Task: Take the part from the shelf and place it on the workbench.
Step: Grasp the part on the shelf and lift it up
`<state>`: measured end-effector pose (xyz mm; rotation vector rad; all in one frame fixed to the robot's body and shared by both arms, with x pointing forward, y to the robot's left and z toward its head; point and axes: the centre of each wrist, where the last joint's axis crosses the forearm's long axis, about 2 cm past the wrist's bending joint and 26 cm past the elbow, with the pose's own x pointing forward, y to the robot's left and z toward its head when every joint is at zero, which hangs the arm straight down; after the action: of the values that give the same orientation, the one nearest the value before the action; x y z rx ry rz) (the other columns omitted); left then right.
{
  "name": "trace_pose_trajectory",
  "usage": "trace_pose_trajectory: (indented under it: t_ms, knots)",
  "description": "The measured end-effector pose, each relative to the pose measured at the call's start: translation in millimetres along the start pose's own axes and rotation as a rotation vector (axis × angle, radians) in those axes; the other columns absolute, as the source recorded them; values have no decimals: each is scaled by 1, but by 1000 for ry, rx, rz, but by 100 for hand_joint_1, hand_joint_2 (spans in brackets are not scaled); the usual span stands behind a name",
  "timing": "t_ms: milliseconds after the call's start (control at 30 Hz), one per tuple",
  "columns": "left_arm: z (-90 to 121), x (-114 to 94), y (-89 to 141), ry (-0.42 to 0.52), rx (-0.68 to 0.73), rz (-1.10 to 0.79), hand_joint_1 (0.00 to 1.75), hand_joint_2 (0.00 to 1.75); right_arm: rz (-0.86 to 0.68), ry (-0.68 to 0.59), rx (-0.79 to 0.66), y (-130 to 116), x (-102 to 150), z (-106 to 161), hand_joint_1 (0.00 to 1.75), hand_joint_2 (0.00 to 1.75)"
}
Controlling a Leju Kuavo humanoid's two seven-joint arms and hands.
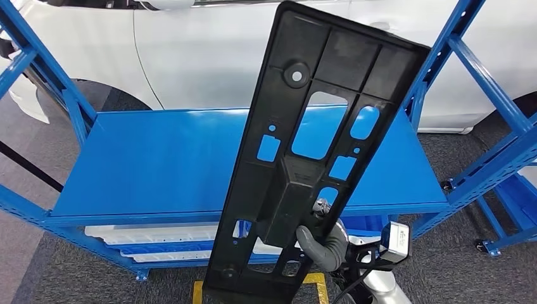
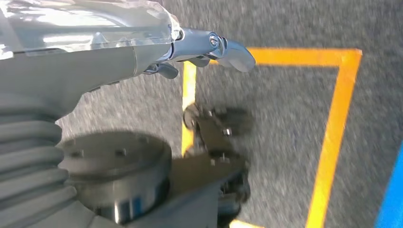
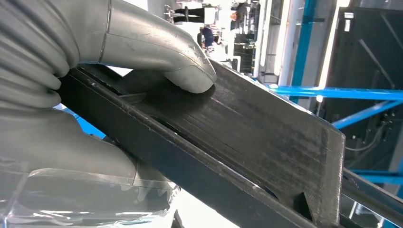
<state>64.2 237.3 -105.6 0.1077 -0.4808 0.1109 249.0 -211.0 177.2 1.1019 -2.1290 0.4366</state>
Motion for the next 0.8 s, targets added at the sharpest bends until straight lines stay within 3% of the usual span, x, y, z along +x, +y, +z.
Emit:
trace_pose_trajectory:
  t_ms: [800]
  knots:
    - [1,-3,3,189,68,12,0,175,24,63,-106,-7,-4,1,175,175]
